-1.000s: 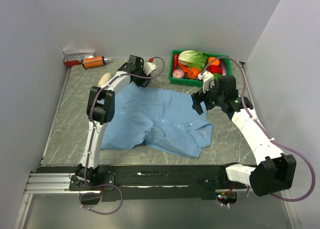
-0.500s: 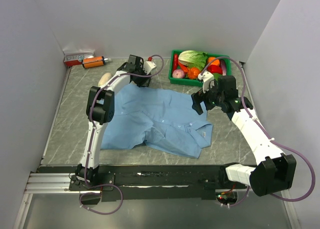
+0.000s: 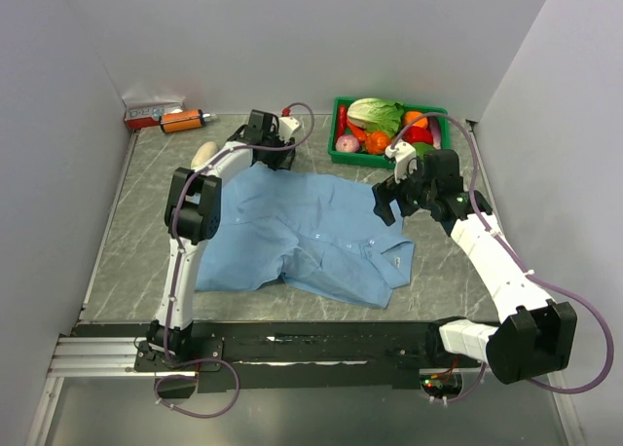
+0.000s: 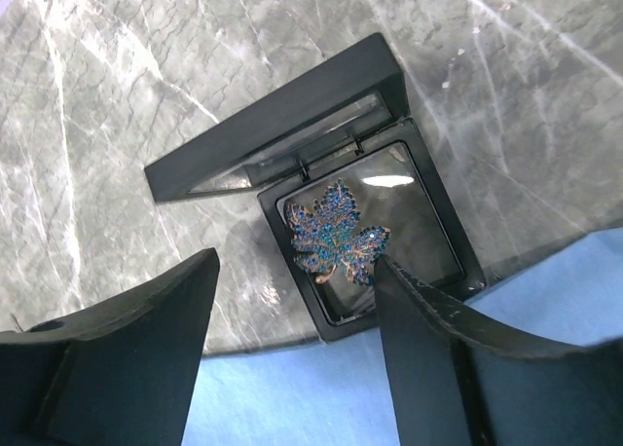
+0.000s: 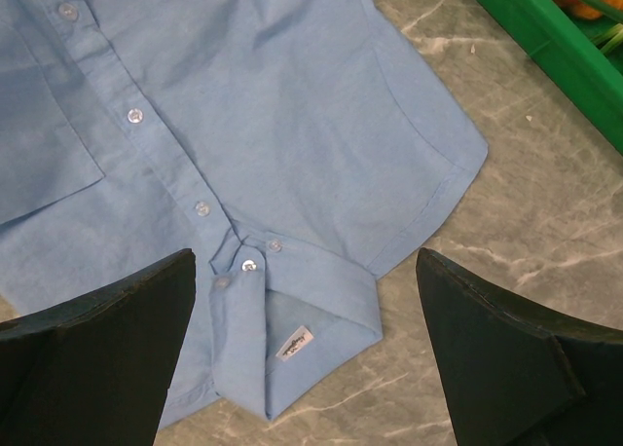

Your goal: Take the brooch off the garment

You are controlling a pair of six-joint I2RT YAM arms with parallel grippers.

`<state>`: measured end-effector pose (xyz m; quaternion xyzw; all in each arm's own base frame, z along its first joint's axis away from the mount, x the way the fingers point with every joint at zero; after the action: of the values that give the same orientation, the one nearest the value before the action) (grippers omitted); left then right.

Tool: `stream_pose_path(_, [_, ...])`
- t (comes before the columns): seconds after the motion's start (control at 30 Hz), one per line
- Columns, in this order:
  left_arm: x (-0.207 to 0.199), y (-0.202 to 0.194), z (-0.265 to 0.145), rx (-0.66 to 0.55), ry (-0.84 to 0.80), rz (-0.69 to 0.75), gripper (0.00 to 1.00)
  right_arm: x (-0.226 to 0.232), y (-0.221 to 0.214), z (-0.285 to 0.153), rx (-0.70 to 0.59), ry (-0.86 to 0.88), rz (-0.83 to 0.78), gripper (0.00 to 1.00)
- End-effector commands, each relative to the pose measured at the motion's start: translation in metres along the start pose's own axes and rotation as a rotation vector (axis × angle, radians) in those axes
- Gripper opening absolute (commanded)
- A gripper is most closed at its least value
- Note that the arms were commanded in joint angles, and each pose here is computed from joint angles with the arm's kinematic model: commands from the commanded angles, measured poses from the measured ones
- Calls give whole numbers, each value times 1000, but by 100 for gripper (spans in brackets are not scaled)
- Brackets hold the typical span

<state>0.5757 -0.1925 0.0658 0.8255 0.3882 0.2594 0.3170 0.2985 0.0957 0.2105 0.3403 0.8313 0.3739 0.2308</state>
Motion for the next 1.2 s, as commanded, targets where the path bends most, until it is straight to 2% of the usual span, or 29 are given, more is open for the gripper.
stream_pose_path(0.0, [-1,40,-28,-110,24,-47,72,-2,9,-8,-59,-22,-1,100])
stream_pose_path(0.17, [-2,46,-34,-117,21,-61,77,-1,9,-9,-62,-20,0,100])
stream_pose_path(0.43, [-10,49,-43,-104,-37,-94,78,-2,9,-8,-63,-24,1,100])
stream_pose_path(0.5, [-13,50,-52,-78,-68,-124,81,-3,10,-12,-63,-38,-3,100])
stream_pose_path(0.53, [-15,51,-58,-73,-106,-139,97,-3,12,-15,-68,-42,-5,100])
stream_pose_path(0.6, [-18,55,-82,-69,-150,-173,96,-4,19,-25,-84,-52,-47,100])
stream_pose_path(0.7, [-14,64,-123,-129,-198,-186,96,-6,24,-37,-71,-62,-96,100])
stream_pose_path(0.8, [-2,78,-158,-207,-192,-179,96,-13,31,-39,-77,-110,-71,100])
stream_pose_path(0.87, [12,91,-181,-259,-172,-206,96,-39,43,-42,-104,-279,20,100])
stream_pose_path(0.9, [18,97,-189,-283,-163,-220,96,-46,44,-38,-97,-326,116,100])
stream_pose_path(0.97, [42,111,-212,-346,-110,-269,96,-72,64,-51,-127,-480,196,100])
stream_pose_path(1.13, [122,127,-264,-489,99,-428,96,-110,110,-68,-228,-651,229,100])
stream_pose_path(1.17, [133,134,-277,-539,126,-478,96,-118,132,-82,-276,-689,240,100])
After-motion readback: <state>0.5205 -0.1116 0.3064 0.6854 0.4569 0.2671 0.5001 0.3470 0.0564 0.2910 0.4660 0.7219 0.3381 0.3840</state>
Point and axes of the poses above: each gripper's point midway between its finger pads, its own z axis out along the fingers, its own x axis along the line the jaws close on, y = z × x, the point moved 3 cm from there along -z, back along the fingers, and after that the axes turned 7 degrees about -z, right-handed, at the moved point
